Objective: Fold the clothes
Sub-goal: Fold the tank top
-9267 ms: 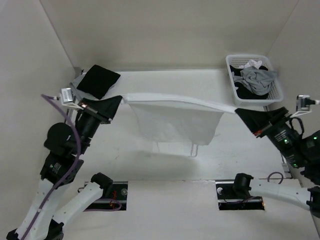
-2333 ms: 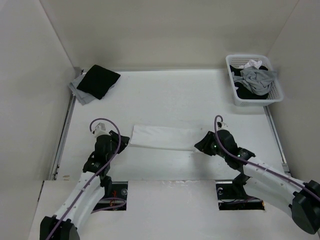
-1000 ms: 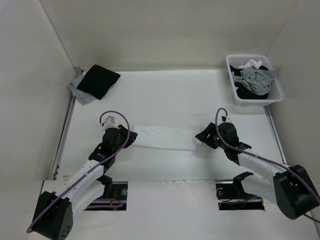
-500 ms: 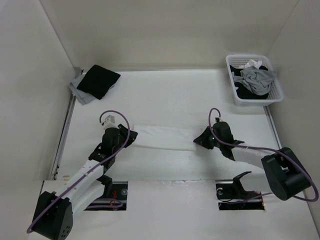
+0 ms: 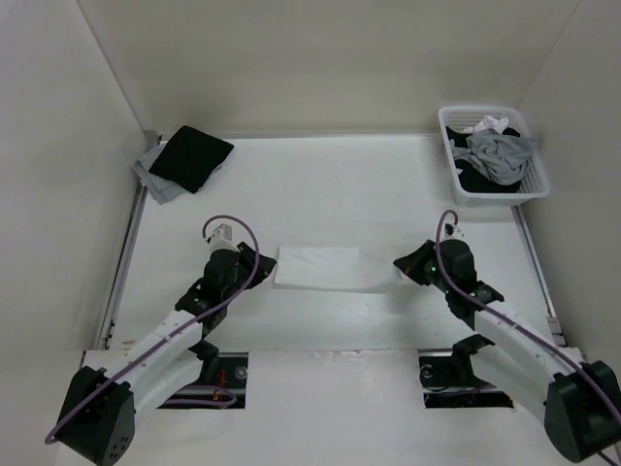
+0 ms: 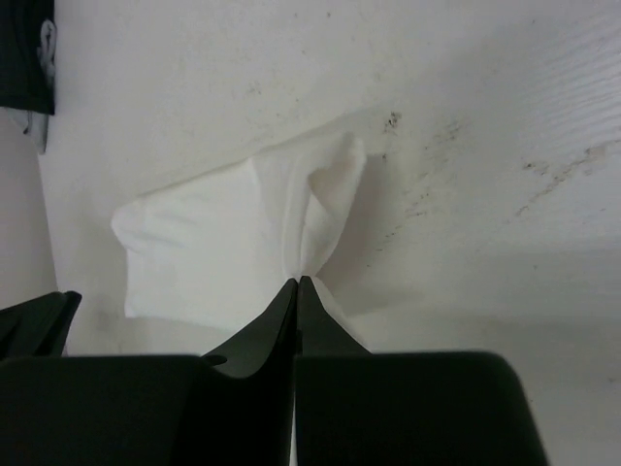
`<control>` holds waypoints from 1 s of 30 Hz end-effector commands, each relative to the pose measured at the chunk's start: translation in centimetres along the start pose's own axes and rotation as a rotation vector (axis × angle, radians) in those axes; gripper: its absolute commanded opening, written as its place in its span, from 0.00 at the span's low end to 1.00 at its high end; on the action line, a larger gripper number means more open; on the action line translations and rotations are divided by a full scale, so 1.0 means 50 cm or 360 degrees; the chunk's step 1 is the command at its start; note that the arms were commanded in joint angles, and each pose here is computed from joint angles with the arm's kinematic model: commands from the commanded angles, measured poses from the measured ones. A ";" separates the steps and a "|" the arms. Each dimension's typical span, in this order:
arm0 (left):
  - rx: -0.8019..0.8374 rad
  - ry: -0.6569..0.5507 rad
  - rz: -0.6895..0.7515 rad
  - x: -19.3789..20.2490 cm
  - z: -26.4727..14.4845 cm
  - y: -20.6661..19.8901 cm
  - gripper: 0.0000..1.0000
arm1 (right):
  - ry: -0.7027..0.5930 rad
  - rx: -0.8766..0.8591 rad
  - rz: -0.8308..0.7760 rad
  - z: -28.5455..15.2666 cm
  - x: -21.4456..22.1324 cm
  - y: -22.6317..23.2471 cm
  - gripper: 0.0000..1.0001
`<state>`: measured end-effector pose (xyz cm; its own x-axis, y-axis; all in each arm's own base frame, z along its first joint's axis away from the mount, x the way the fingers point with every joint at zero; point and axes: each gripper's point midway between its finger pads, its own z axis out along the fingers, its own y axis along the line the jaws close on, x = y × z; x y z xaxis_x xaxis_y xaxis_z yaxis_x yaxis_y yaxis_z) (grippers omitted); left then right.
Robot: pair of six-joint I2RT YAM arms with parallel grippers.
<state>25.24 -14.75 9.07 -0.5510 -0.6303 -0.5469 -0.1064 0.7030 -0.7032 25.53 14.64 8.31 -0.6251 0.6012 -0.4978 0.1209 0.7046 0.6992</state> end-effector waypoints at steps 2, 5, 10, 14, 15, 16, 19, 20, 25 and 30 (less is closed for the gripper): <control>0.0200 -0.0068 0.0000 -0.034 -0.005 -0.090 0.25 | -0.0100 0.0090 -0.0131 -0.048 -0.047 0.031 0.00; 0.0237 -0.0063 -0.0003 -0.031 -0.009 -0.103 0.25 | -0.0104 0.0068 -0.0209 -0.065 -0.053 0.080 0.00; 0.0288 -0.0055 0.0001 -0.027 -0.018 -0.116 0.26 | -0.0048 0.0049 -0.0343 -0.060 -0.028 0.169 0.00; 0.0331 -0.0040 0.0002 -0.023 -0.028 -0.122 0.26 | 0.0004 0.0021 -0.0413 -0.047 0.002 0.242 0.00; 0.0342 -0.0036 0.0001 -0.022 -0.030 -0.123 0.26 | 0.0022 0.0018 -0.0434 -0.040 0.012 0.263 0.00; 0.0349 -0.0032 0.0004 -0.020 -0.032 -0.123 0.26 | 0.0034 0.0013 -0.0443 -0.036 0.019 0.278 0.00; 0.0366 -0.0032 0.0002 -0.021 -0.036 -0.122 0.26 | 0.0093 0.0012 -0.0508 -0.014 0.051 0.329 0.00; 0.0367 -0.0035 0.0002 -0.022 -0.037 -0.120 0.26 | 0.0113 0.0021 -0.0527 -0.003 0.062 0.344 0.00; 0.0372 -0.0061 -0.0014 -0.032 -0.041 -0.108 0.27 | 0.0228 0.0057 -0.0609 0.064 0.123 0.404 0.00; 0.0376 -0.0104 -0.0065 -0.052 -0.052 -0.090 0.28 | 0.0324 0.0118 -0.0652 0.150 0.197 0.433 0.18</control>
<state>25.07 -15.64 13.84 -0.5106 -0.6628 -0.5477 0.0386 0.6187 -0.7847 27.45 36.63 15.24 -0.7629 0.1989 -0.6151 -0.1192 0.8919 0.4362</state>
